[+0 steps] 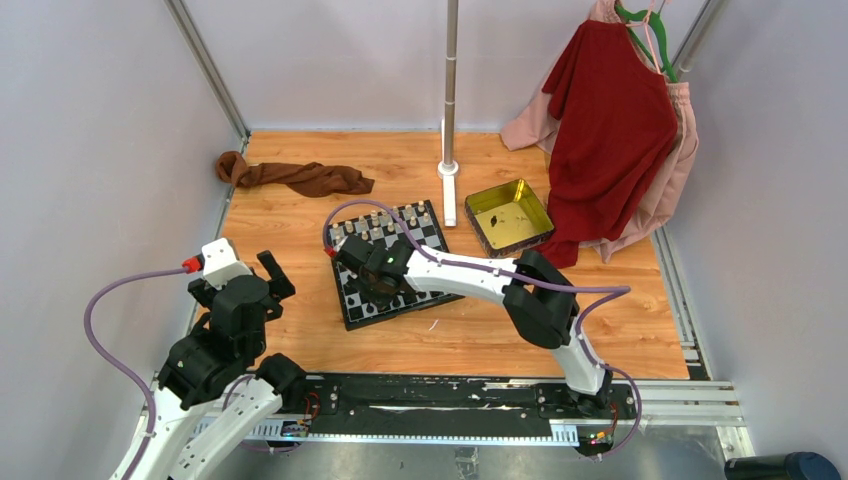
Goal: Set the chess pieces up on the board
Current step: Place the chess piece on the chessboard, then adjust the chess piece on the chessboard.
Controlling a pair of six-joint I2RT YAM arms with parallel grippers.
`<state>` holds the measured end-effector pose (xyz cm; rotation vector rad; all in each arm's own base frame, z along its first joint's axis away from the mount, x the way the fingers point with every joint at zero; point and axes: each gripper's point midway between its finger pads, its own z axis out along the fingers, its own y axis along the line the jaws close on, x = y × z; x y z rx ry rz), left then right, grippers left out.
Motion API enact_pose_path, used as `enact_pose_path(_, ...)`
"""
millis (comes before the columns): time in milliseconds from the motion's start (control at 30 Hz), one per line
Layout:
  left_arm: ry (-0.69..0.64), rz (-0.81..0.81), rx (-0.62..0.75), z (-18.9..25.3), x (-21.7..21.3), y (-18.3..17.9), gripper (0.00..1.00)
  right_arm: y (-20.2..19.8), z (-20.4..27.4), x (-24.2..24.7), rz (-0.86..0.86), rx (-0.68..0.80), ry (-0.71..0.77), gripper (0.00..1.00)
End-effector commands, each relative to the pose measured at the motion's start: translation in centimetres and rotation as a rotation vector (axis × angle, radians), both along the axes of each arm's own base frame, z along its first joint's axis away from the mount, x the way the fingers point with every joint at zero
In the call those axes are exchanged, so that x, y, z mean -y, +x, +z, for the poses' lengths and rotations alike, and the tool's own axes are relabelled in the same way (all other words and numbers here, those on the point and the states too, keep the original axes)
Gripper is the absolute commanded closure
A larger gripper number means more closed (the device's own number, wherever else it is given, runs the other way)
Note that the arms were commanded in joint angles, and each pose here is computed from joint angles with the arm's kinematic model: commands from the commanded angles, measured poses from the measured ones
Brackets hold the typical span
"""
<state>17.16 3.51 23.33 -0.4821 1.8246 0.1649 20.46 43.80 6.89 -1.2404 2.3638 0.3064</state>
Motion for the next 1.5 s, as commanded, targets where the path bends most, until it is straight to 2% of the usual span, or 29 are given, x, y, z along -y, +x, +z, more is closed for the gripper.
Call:
enact_pose_path(0,0.006,0.013,0.003,0.0,0.0,0.2,0.01,0.0,-1.7,0.9,0.007,-0.025,-0.041,1.00)
enact_pose_path(233,0.005,0.012,0.004,0.0,0.0,0.2,0.01,-0.2,-2.1,1.3,0.006,-0.032,-0.050,0.94)
enact_pose_path(567,0.006,0.006,-0.003,-0.1,0.1,0.3,0.01,0.1,-1.5,1.9,0.003,-0.007,-0.052,0.72)
enact_pose_path(667,0.005,0.004,-0.005,-0.1,0.2,0.3,0.01,0.2,-1.4,2.0,0.001,0.001,-0.055,0.69)
enact_pose_path(1467,0.014,-0.003,-0.024,-0.4,0.5,0.7,0.01,1.9,2.9,0.3,0.036,0.088,0.035,0.67)
